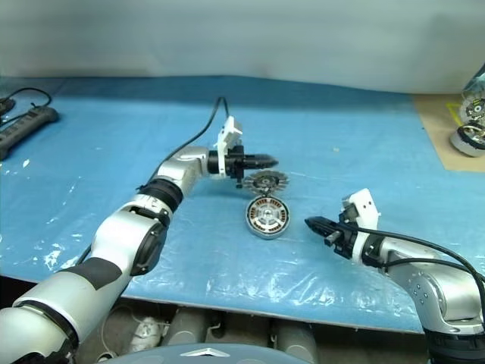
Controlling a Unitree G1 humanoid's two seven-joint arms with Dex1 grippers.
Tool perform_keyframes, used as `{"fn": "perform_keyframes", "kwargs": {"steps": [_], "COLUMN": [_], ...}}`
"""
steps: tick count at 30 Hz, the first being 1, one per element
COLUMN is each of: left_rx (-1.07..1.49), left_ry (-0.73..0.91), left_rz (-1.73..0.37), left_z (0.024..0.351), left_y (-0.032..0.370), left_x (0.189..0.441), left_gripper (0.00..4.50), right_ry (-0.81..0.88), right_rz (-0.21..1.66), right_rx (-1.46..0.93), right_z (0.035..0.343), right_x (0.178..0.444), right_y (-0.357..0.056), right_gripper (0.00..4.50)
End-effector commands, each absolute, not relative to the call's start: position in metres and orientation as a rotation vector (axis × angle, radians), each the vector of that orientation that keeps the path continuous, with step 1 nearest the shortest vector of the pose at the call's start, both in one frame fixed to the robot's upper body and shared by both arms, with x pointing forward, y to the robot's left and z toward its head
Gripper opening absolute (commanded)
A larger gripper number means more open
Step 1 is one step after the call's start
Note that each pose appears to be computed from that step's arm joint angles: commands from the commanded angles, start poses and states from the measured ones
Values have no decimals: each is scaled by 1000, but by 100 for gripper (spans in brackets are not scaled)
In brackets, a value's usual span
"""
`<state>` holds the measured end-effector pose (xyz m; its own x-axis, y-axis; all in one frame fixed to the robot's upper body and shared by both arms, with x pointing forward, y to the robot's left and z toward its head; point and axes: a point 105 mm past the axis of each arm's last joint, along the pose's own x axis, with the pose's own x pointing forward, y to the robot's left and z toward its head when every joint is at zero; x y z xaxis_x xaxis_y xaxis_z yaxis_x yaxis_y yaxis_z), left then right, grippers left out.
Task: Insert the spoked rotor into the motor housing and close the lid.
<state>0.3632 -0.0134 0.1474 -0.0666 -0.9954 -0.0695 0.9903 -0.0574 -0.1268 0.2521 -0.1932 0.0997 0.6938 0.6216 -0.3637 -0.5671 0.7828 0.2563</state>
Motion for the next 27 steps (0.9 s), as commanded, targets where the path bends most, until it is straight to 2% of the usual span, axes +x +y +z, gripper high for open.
{"fn": "perform_keyframes", "kwargs": {"steps": [1, 6, 9, 13, 16, 18, 22, 24, 27], "left_rx": [32, 125, 365, 428, 418, 365, 89, 31, -12], "left_ry": [208, 234, 203, 153, 165, 147, 45, 23, 41], "left_rz": [-1720, -1792, -1845, -1885, -1907, -1897, -1861, -1838, -1774], "left_z": [139, 124, 93, 75, 70, 81, 149, 166, 171], "left_y": [-8, -14, -17, -26, -23, -22, -13, -3, 24], "left_x": [353, 341, 325, 309, 304, 308, 323, 323, 318], "left_gripper": [3, 3, 3, 3, 3, 3, 3, 3, 0], "right_ry": [342, 334, 313, 296, 304, 294, 255, 252, 278], "right_rz": [682, 669, 639, 614, 661, 689, 759, 804, 886], "right_rx": [156, 130, 129, 137, 118, 100, 4, -25, -83], "right_z": [129, 137, 143, 148, 148, 151, 158, 155, 141], "right_x": [250, 246, 248, 253, 255, 257, 261, 262, 264], "right_y": [-191, -194, -202, -209, -197, -189, -165, -153, -135], "right_gripper": [32, 32, 32, 32, 32, 32, 32, 32, 115]}}
